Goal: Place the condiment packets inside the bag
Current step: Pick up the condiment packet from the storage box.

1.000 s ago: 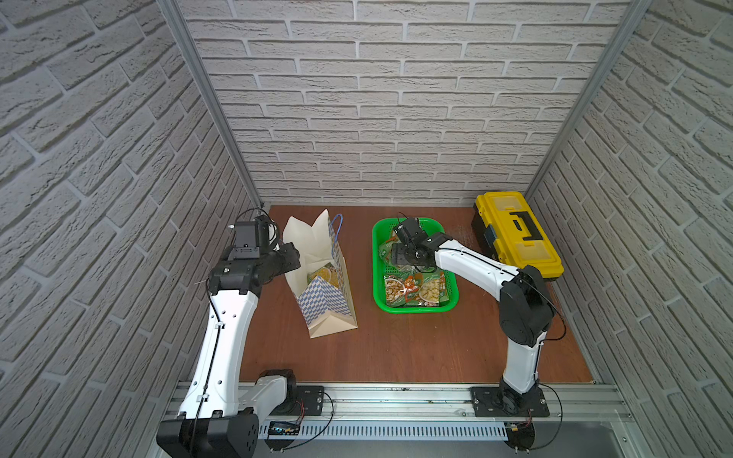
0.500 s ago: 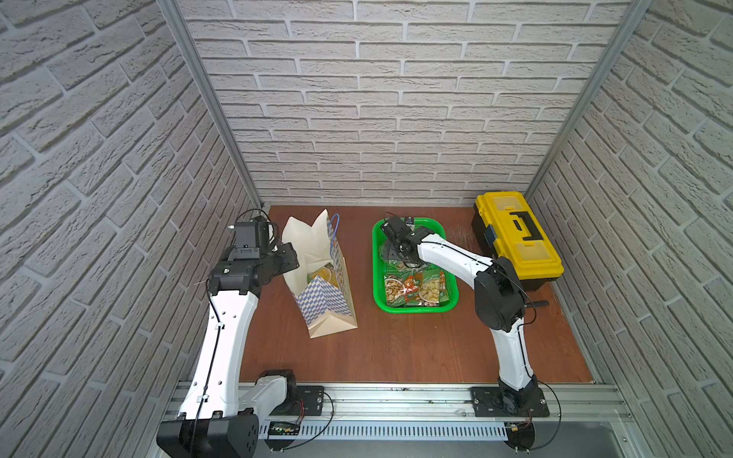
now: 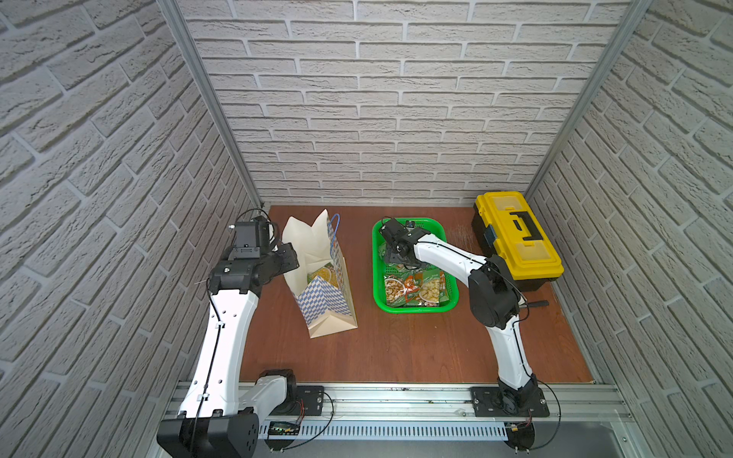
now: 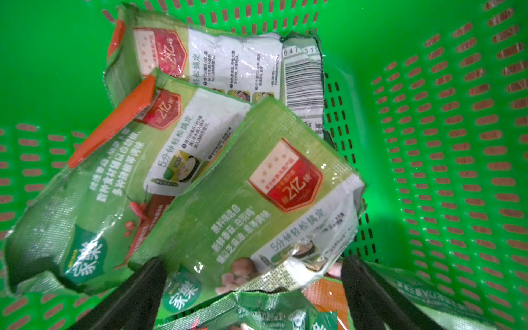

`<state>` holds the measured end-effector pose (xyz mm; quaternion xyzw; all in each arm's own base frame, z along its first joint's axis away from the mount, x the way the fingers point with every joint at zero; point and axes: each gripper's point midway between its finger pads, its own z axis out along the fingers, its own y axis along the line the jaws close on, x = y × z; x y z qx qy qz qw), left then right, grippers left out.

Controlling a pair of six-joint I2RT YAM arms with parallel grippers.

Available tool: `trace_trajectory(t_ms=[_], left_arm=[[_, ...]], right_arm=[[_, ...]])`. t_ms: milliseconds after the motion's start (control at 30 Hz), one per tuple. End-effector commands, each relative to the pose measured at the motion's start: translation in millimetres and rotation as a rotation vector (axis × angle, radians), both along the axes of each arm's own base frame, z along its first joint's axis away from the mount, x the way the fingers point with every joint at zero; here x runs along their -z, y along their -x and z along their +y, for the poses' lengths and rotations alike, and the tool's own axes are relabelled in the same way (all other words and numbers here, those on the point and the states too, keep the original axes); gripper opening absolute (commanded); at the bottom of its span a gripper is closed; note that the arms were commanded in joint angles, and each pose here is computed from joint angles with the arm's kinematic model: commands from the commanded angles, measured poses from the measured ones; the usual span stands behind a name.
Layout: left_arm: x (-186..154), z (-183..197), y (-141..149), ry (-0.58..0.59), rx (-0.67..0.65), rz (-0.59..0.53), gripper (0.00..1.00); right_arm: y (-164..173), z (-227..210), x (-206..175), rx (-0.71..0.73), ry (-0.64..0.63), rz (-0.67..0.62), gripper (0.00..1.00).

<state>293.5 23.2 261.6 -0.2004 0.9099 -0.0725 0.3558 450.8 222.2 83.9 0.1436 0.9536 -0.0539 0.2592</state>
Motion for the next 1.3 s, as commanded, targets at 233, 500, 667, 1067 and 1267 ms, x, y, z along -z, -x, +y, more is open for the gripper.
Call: trace_trajectory(t_ms=[233,500,667,1067,1267], left_arm=[[0.0,2.9,10.0,0.008,-0.031,-0.001,0.65],[8.3,2.0,8.6,0.017,-0.027,0.018,0.64],[9.0,2.1,7.6,0.017,-0.027,0.021,0.63],[7.9,1.3,5.8,0.025,-0.025,0.014,0.56],[6.4,2.8,6.8,0.020,-0.031,0.009,0.55]], right_arm=[[-11.4,16.4,-16.5,0.019,0.010,-0.051,1.00],[-6.8,7.7,-6.9,0.035,0.076,-0.022,0.94],[-1.0,3.3,-4.1,0.043,0.090,-0.015,0.81],[5.9,-7.0,-19.9,0.053,0.085,-0.068,0.15],[12.3,-11.4,-30.8,0.038,0.077,-0.075,0.03]])
